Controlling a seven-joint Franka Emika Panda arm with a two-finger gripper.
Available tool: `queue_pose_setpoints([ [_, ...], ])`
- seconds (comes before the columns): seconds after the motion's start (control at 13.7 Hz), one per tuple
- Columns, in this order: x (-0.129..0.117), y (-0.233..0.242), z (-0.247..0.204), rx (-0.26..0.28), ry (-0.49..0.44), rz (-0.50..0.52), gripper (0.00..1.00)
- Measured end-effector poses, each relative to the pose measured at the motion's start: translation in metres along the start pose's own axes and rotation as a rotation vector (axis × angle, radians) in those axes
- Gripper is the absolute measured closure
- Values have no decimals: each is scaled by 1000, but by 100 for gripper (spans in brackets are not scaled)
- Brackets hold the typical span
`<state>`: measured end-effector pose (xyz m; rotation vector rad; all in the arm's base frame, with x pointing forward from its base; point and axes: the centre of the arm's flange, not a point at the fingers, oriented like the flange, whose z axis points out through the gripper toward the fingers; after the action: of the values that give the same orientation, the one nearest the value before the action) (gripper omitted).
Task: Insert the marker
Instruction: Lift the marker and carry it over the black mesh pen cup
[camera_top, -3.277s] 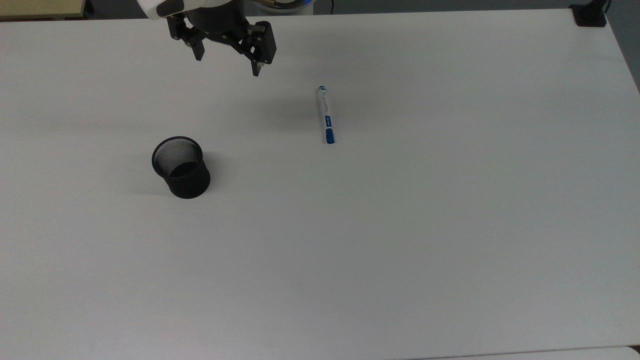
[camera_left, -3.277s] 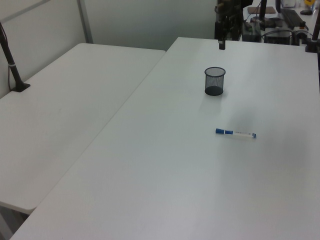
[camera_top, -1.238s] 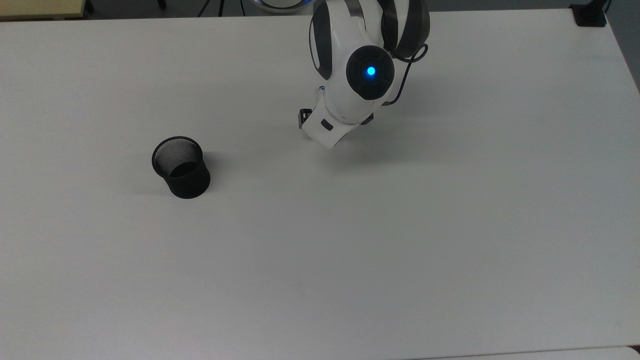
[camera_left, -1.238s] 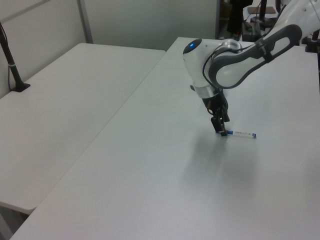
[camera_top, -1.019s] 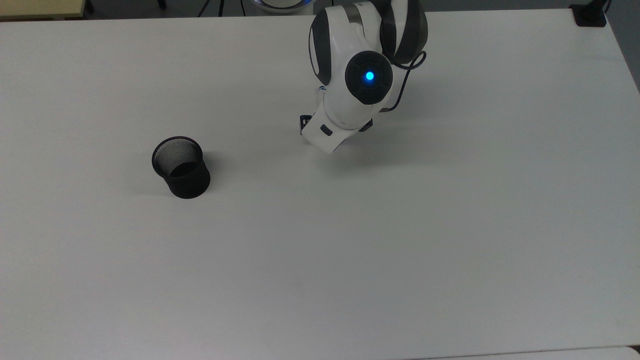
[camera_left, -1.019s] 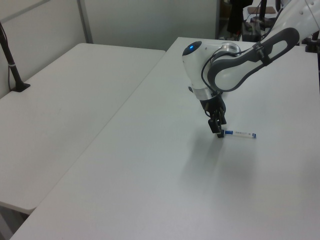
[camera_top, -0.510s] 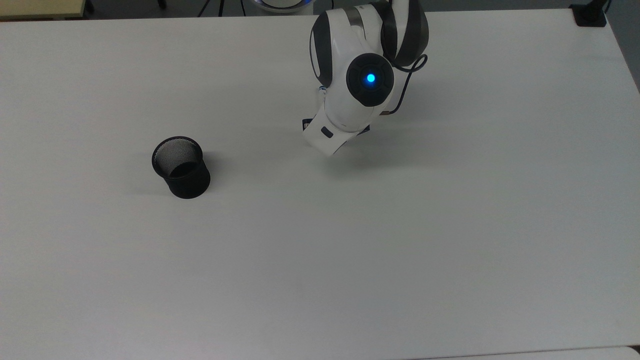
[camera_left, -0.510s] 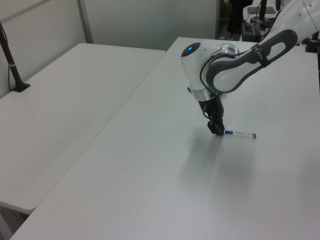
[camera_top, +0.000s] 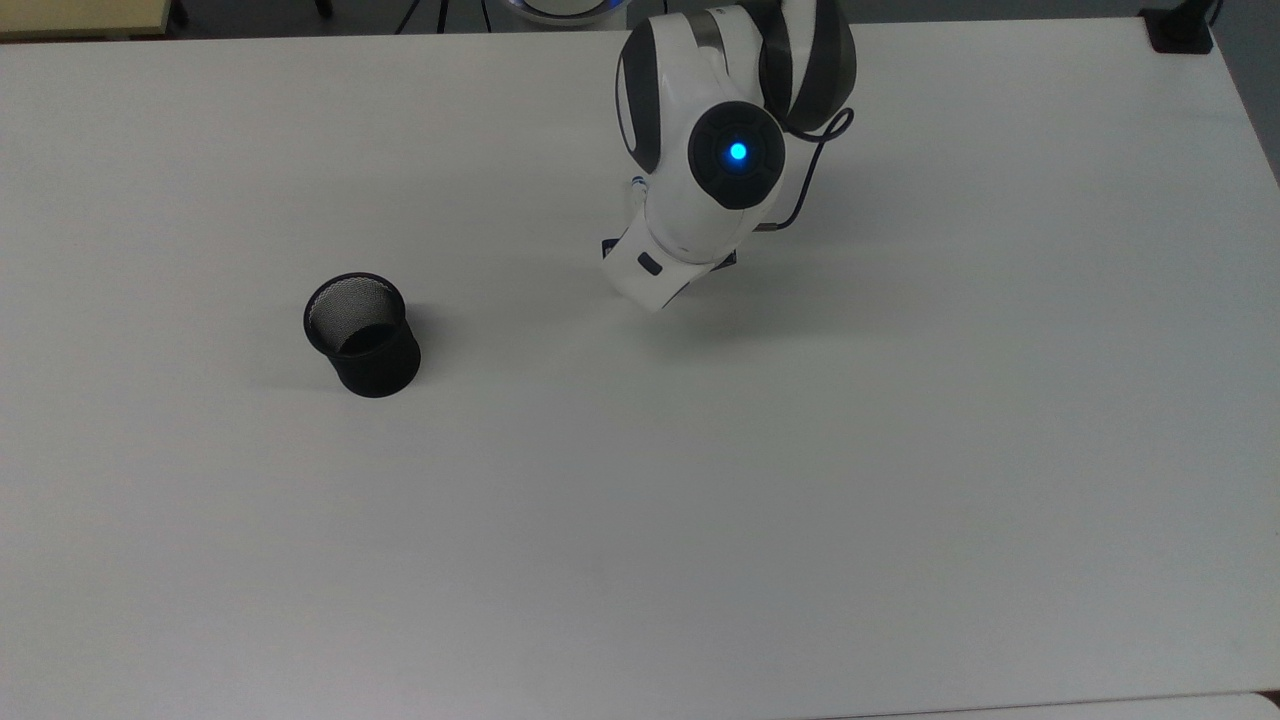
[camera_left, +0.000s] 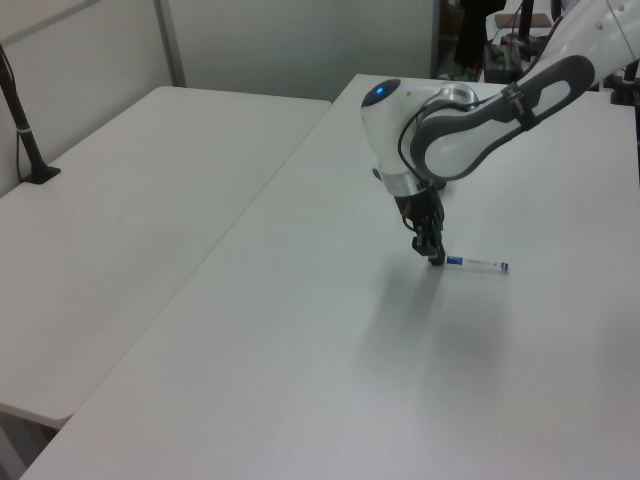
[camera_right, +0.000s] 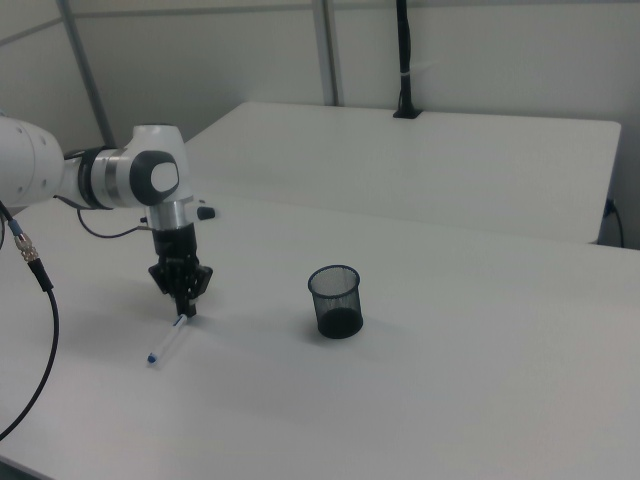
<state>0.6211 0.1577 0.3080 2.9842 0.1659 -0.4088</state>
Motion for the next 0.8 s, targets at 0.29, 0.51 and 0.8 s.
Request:
queue_pose_setpoints([
  [0.29, 11, 77, -77, 35, 114, 101, 81],
  [0.51, -7, 143, -138, 60, 221, 147, 81],
  [0.8, -40, 216, -188, 73, 327, 198, 81],
])
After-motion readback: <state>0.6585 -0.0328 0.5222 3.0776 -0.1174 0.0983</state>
